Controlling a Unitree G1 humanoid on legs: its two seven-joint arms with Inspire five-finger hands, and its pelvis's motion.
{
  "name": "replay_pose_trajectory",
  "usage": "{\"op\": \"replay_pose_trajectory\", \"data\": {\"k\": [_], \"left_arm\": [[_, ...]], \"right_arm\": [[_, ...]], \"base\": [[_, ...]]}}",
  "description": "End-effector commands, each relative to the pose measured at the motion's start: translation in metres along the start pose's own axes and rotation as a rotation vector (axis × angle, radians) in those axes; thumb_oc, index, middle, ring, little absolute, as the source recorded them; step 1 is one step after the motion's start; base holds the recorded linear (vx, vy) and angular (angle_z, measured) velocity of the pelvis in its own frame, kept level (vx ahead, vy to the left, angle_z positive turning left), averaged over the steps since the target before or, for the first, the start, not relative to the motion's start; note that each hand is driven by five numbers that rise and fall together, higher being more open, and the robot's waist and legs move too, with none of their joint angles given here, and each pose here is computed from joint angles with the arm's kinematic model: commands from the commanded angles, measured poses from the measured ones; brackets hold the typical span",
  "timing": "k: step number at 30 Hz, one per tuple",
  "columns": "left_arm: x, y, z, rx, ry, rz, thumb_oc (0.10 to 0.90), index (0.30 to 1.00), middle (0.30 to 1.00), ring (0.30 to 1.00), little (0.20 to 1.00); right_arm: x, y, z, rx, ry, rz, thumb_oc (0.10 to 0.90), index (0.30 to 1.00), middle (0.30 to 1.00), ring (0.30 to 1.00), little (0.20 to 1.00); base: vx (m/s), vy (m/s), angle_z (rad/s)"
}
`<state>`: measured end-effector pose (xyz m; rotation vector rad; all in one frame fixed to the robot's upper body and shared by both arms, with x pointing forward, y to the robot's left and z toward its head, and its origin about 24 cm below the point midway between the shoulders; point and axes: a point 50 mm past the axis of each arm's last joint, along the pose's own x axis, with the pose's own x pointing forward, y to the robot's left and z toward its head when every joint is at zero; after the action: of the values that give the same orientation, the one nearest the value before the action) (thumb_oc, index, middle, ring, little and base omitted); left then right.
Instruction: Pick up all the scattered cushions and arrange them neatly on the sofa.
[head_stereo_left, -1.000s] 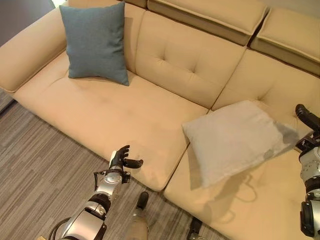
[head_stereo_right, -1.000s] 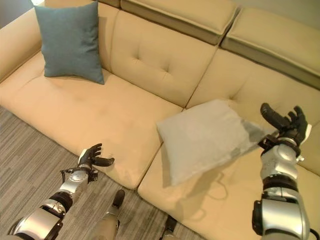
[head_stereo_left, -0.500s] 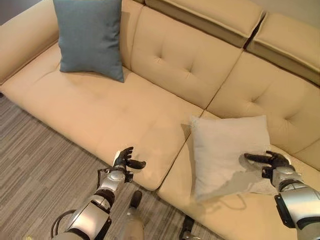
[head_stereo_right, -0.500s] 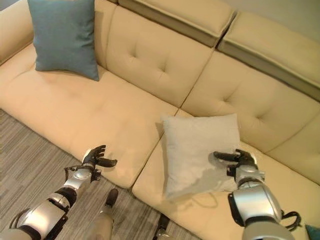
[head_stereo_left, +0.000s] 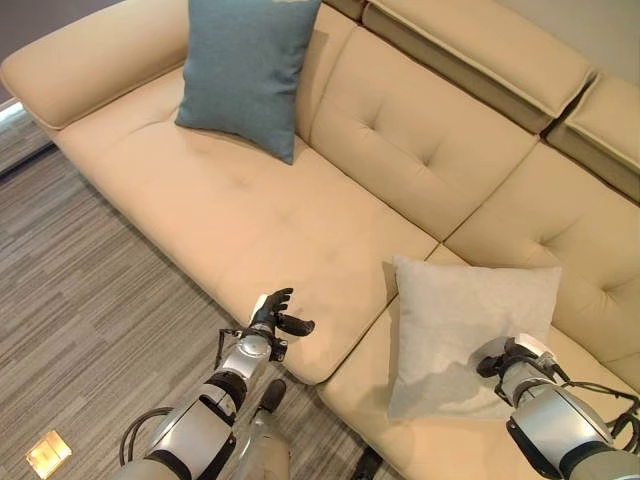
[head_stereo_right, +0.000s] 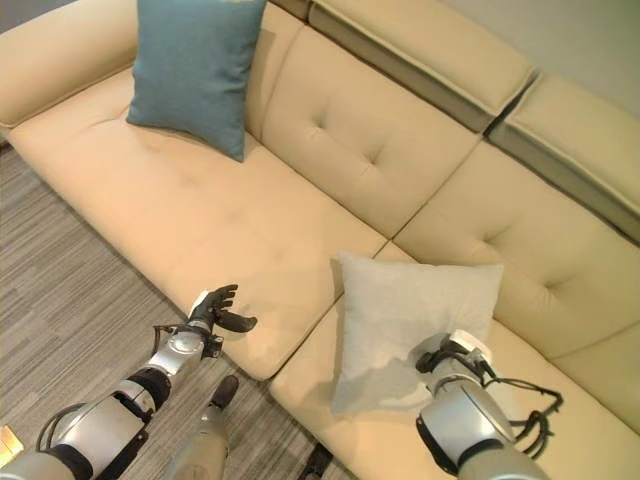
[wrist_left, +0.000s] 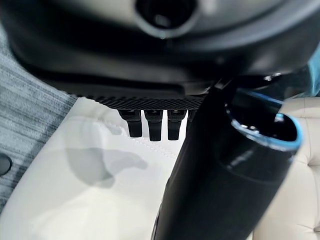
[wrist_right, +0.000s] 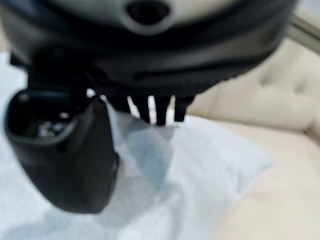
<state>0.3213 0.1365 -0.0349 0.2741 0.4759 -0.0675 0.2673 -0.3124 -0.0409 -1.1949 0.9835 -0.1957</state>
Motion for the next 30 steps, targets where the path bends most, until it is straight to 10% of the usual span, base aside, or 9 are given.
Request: {"op": "replay_pose_trajectory", "data": {"k": [1,3,5,10,30], "left_arm": [[0.008,-0.017,0.082,-0.034,-0.240,-0.030,0.800,0.900,0.900,0.900,0.900],[0.008,-0.022,0.077,-0.027,-0.224,-0.041,0.800,0.900,0.900,0.900,0.900],[0.006,-0.029,0.077,-0.043,-0.233,-0.050,0.800,0.900,0.900,0.900,0.900],[0.005,-0.027,0.093,-0.086,-0.283,-0.034,0.800,0.900,0.900,0.900,0.900],[0.000,-0.042,0.179,-0.272,-0.389,-0.046,0.800,0.900,0.900,0.900,0.900]], "right_arm": [[-0.020,0.053,0.040,-0.100,-0.165,0.165,0.758,0.836,0.836,0.836,0.836],[-0.023,0.051,0.052,-0.101,-0.167,0.173,0.400,0.300,0.300,0.300,0.300],[-0.038,0.103,0.027,-0.162,-0.142,0.299,0.400,0.300,0.300,0.300,0.300],[-0.040,0.115,0.012,-0.034,-0.105,0.306,0.400,0.300,0.300,0.300,0.300],[-0.029,0.039,0.083,0.266,-0.314,0.111,0.400,0.300,0.300,0.300,0.300]], "base": [[0.00,0.003,0.12],[0.01,-0.004,0.16],[0.01,0.005,0.21],[0.00,0.005,0.08],[0.00,0.009,-0.14]]}}
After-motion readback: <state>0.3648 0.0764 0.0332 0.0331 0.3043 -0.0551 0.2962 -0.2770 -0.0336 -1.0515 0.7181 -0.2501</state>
